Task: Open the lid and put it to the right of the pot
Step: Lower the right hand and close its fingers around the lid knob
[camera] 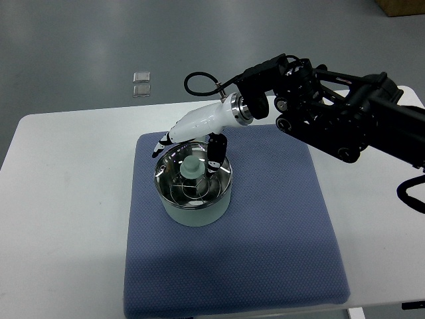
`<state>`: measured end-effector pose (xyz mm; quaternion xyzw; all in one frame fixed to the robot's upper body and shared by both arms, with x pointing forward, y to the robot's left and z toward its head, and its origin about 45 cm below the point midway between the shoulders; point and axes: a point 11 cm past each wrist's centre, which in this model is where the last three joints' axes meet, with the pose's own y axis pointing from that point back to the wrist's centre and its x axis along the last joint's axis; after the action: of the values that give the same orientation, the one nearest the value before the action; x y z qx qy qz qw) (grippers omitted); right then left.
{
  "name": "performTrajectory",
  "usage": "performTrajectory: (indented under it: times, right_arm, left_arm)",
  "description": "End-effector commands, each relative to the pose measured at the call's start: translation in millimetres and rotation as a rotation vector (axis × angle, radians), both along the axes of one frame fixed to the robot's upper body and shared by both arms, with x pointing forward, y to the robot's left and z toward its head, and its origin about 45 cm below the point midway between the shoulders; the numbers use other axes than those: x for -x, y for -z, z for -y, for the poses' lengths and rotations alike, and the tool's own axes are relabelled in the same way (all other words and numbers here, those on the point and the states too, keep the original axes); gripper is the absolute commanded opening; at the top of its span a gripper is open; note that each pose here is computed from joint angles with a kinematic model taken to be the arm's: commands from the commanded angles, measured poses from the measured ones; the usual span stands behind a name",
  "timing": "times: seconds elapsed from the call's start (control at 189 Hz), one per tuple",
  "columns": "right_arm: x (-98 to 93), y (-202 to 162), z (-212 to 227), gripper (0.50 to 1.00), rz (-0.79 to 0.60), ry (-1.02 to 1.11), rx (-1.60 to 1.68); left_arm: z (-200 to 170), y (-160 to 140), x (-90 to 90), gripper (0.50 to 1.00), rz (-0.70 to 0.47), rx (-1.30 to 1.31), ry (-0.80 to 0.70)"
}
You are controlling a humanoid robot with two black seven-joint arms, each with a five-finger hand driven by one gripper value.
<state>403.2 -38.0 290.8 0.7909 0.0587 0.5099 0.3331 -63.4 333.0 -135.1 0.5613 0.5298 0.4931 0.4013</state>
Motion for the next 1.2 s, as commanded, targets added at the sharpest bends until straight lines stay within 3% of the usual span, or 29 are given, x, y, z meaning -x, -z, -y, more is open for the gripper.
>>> performTrajectory:
  times: [0.0,0.46,0.65,1.194]
  right_arm:
    - [-2.7,0.0,-0.4,0.936,0.015,0.021,0.013]
    - [-3.1,-1.6,-1.4,0.924,0.019,0.022,0.012]
    - [-1.9,0.2,-1.9,0.868,0.014,0.02,0.011]
    - [-0.3,6.0,-1.0,0.825,0.001,0.023,0.011]
  left_arm:
    - [-0.1,0.0,-0.3,1.0,0.0,0.0,0.0]
    - [-0.1,0.0,-0.5,1.0,0.001,0.0,0.0]
    - [-0.1,0.0,-0.5,1.0,0.001,0.0,0.0]
    - [0.4,0.0,0.4,1.0,0.0,0.001,0.0]
